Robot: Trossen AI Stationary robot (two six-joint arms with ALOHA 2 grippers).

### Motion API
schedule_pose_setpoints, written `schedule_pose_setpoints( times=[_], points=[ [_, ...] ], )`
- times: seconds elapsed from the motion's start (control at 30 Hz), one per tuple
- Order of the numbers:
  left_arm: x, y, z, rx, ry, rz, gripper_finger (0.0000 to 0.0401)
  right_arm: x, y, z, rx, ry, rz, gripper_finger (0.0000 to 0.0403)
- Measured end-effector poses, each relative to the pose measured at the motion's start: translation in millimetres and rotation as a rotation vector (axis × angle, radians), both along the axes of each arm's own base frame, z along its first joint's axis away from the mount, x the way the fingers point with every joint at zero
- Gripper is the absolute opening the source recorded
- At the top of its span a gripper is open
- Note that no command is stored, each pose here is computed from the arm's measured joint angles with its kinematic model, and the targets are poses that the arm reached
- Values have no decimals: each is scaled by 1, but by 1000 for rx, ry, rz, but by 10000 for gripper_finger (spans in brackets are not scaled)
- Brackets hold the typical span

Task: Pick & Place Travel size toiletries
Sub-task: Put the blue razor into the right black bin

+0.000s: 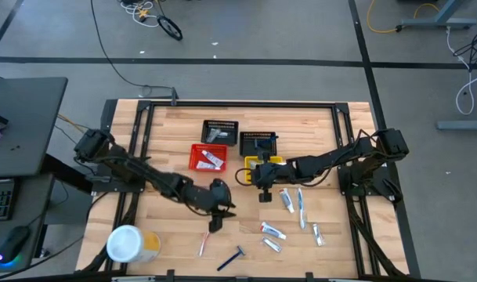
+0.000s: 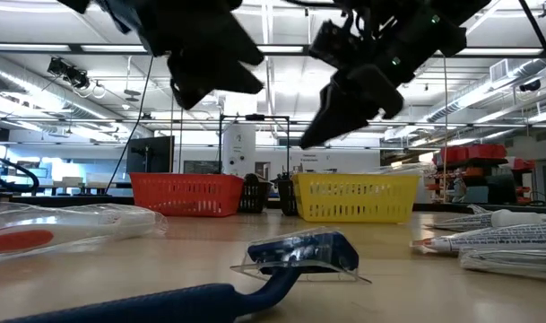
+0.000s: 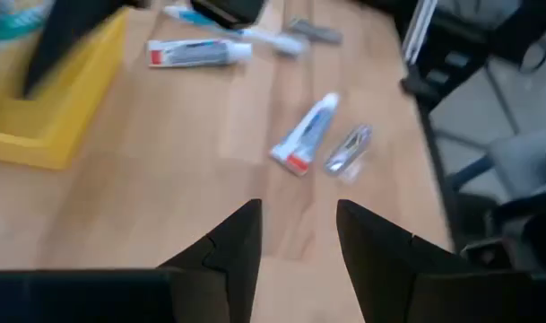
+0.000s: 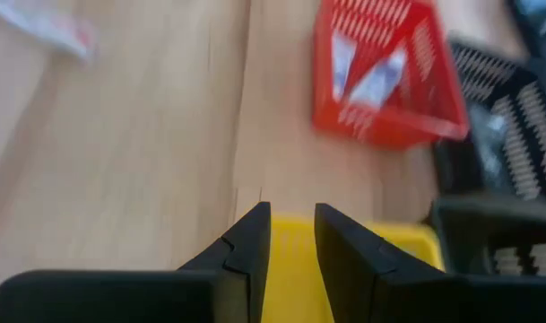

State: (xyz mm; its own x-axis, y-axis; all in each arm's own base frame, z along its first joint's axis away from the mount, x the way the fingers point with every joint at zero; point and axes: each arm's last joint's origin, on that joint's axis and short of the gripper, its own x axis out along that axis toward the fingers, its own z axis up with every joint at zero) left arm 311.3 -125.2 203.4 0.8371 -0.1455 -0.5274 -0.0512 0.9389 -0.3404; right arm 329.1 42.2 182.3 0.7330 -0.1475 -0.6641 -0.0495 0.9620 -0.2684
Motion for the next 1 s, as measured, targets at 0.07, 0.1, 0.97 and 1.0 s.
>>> schedule_pose_setpoints(
  times=[0.07,0.1,0.97,1.0],
  points=[
    [-2,-14,-3,-30,-21,28,153,3,0,3,-13,-44,18,99],
    [-1,-22,-5,-52,-44,35,153,4,1,5,-20,-59,27,99],
    [33,-158,-25,17,388,168,153,4,-5,4,-205,-16,164,99],
    [33,-161,-26,-20,385,173,153,4,-6,4,-214,-7,169,99]
  ],
)
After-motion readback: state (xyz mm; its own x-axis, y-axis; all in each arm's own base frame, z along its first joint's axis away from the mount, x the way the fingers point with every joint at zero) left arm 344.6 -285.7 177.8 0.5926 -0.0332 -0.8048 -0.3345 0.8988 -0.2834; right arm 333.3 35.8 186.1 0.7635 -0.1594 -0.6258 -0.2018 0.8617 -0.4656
